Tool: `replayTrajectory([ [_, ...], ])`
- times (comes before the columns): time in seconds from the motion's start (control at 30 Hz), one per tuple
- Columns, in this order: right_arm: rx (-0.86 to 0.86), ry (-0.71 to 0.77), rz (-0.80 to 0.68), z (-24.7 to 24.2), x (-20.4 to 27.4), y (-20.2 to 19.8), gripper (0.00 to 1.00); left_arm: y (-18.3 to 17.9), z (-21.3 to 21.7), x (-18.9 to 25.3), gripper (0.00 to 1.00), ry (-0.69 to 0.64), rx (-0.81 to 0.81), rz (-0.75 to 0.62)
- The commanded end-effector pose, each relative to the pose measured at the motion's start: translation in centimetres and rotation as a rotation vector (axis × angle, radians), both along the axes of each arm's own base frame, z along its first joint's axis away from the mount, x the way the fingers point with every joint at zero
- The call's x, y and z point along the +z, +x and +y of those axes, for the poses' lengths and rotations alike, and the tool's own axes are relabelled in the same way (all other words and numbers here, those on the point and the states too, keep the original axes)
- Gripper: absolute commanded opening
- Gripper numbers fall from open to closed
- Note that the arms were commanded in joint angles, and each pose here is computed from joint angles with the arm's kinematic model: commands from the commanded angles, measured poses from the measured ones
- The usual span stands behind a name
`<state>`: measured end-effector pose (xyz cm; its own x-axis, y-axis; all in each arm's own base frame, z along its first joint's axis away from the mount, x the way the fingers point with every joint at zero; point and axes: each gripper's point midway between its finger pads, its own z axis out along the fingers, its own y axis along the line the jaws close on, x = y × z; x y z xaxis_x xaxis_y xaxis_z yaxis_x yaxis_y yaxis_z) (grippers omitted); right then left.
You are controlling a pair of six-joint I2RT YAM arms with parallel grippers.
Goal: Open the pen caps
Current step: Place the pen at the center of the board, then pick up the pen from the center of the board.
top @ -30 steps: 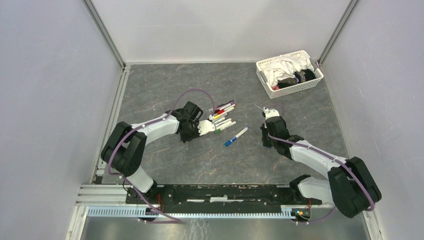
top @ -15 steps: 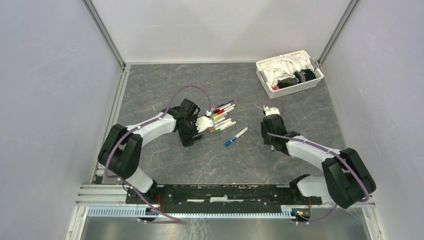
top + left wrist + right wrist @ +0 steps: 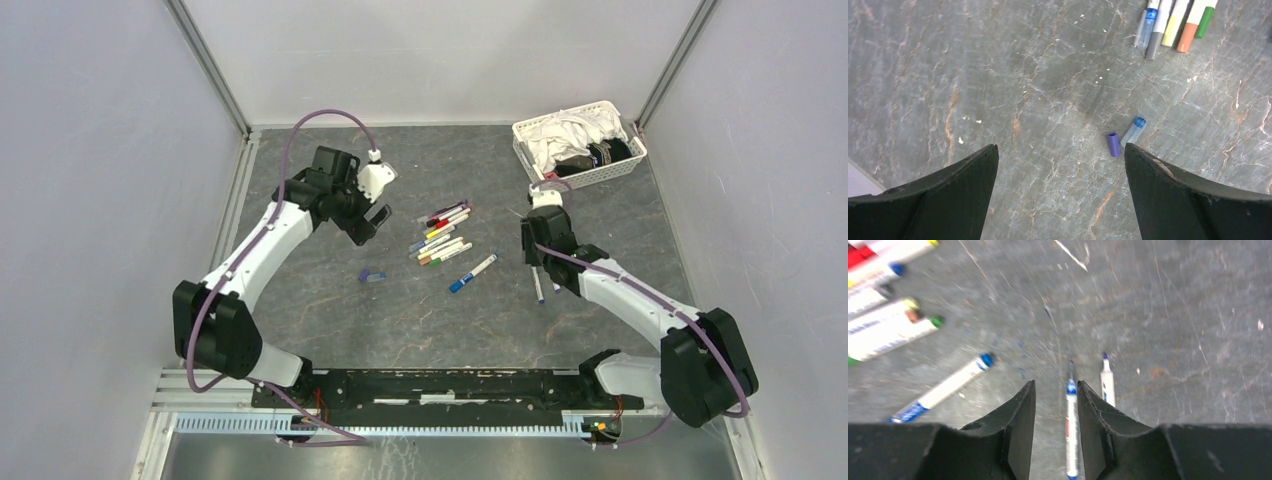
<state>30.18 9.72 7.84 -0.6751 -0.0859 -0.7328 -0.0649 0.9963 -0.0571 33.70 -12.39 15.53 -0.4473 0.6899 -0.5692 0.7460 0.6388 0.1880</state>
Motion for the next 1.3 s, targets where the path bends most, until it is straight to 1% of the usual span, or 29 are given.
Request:
replayTrajectory([
  [0.0, 0.043, 0.092, -0.088, 3.5, 4.8, 2.4, 0.4, 0.0, 1.8, 3.0, 1.0, -0.055, 0.14, -0.015],
  [0.07, 0.126, 0.126, -0.093, 6.7, 5.6, 3.0, 0.41, -0.1, 2.0, 3.6, 1.0, -0.094, 0.142, 0.0],
  [0.17, 0.284, 0.179, -0.039, 11.9, 5.4, 3.3, 0.43, -0.8, 2.0, 3.8, 1.0, -0.138, 0.135, 0.036],
  [0.27, 0.455, 0.142, -0.001, 16.4, 4.7, 3.2, 0.49, -1.8, 1.9, 3.8, 1.0, -0.157, 0.11, 0.063],
  [0.33, 0.549, 0.102, 0.036, 18.1, 3.8, 3.5, 0.56, -2.6, 1.7, 3.9, 1.0, -0.171, 0.084, 0.074],
  [0.4, 0.651, 0.086, 0.074, 19.2, 2.8, 3.3, 0.59, -3.5, 1.5, 3.8, 1.0, -0.185, 0.058, 0.09],
  [0.43, 0.691, 0.063, 0.091, 19.4, 2.2, 3.3, 0.62, -3.8, 1.4, 4.0, 1.0, -0.192, 0.048, 0.089],
  [0.53, 0.738, 0.015, 0.128, 19.0, 0.7, 3.5, 0.66, -4.5, 1.3, 4.0, 1.0, -0.198, 0.028, 0.095],
  [0.63, 0.732, 0.027, 0.137, 18.2, -0.2, 3.9, 0.69, -4.9, 1.5, 4.0, 1.0, -0.189, 0.028, 0.091],
  [0.83, 0.744, 0.062, 0.181, 16.6, -2.2, 3.9, 0.69, -5.2, 2.0, 3.9, 1.0, -0.17, 0.043, 0.087],
  [0.93, 0.768, 0.103, 0.183, 16.9, -2.5, 4.1, 0.69, -5.6, 2.0, 4.1, 1.0, -0.173, 0.043, 0.088],
  [1.1, 0.79, 0.131, 0.218, 17.2, -4.0, 3.9, 0.69, -6.0, 2.1, 4.8, 1.0, -0.176, 0.042, 0.079],
  [1.27, 0.805, 0.139, 0.208, 17.5, -4.7, 3.9, 0.67, -6.0, 2.3, 4.9, 1.0, -0.164, 0.045, 0.087],
])
